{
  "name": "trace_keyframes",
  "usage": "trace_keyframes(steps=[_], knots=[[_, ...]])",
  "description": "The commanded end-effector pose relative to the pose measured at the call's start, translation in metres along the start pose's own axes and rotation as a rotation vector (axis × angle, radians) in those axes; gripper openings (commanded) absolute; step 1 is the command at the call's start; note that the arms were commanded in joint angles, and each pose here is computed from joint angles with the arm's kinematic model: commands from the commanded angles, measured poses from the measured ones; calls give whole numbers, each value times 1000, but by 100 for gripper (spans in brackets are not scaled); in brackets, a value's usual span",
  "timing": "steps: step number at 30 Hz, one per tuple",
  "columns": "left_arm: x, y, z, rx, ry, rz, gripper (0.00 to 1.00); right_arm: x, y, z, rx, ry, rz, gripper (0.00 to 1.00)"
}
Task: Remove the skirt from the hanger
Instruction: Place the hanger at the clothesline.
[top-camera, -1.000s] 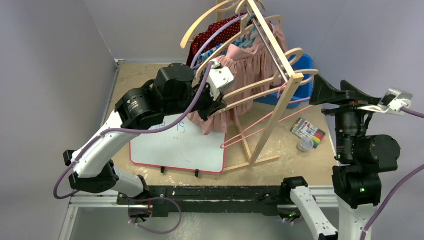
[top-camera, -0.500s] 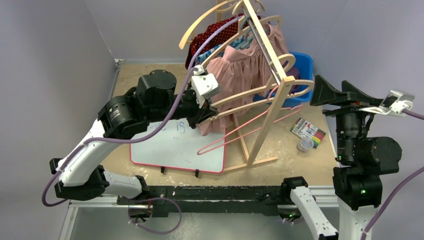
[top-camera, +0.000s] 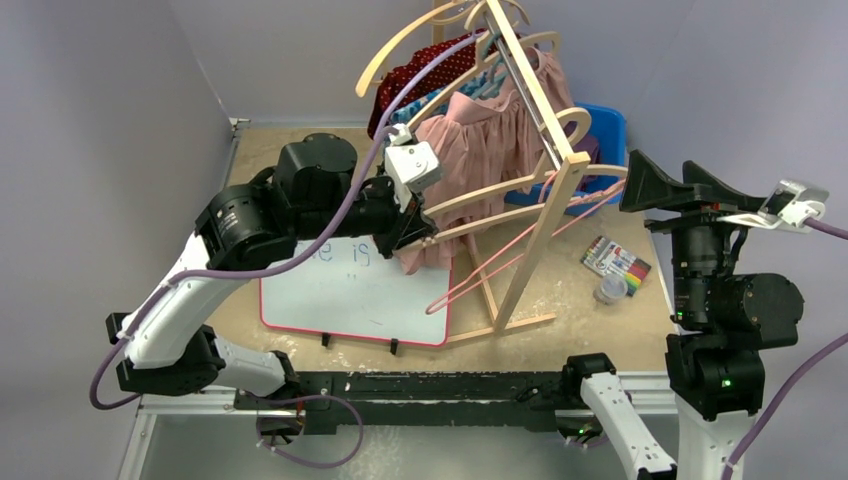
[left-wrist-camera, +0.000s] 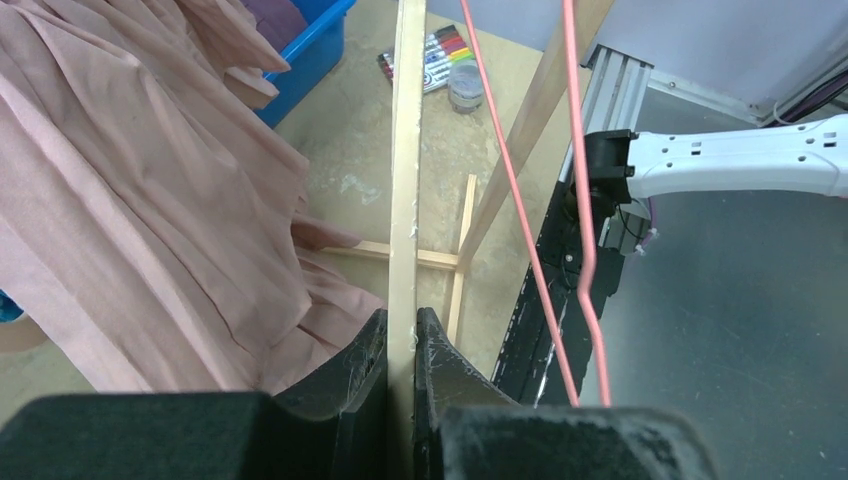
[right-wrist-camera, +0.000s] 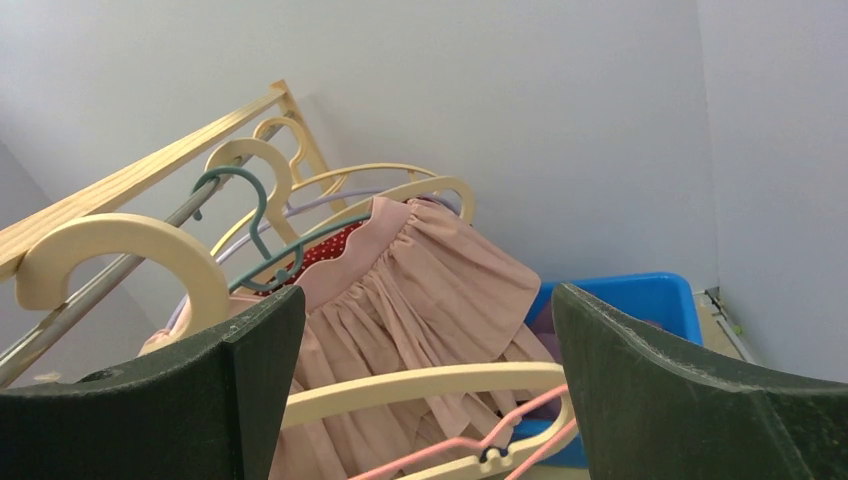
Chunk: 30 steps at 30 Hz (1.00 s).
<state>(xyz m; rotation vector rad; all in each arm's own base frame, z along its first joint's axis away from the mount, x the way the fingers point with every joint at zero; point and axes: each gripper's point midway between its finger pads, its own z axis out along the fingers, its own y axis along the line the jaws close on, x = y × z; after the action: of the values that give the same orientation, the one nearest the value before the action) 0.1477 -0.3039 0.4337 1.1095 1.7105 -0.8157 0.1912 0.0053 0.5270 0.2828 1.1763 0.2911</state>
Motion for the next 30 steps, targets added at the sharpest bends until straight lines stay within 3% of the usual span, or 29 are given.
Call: trace_keyframes(steps=[1, 7, 14, 19, 23, 30], knots=[[-13, -5, -12, 8, 14, -42, 0, -14, 10, 3, -40, -40, 2, 93], [-15, -1, -23, -23, -1, -49, 0, 2, 16, 15, -84, 14, -45, 94], [-14, -5, -34, -8, -2, -47, 0, 29, 55, 33, -355, 75, -204, 92], [-19, -3, -41, -26, -27, -42, 0, 30, 86, 41, -531, 68, -197, 81], [-17, -3, -39, -27, -17, -41, 0, 25, 95, 47, -560, 63, -157, 80], [-23, -1, -42, -37, -79, -34, 0, 39, 111, 32, -735, 29, -271, 81]])
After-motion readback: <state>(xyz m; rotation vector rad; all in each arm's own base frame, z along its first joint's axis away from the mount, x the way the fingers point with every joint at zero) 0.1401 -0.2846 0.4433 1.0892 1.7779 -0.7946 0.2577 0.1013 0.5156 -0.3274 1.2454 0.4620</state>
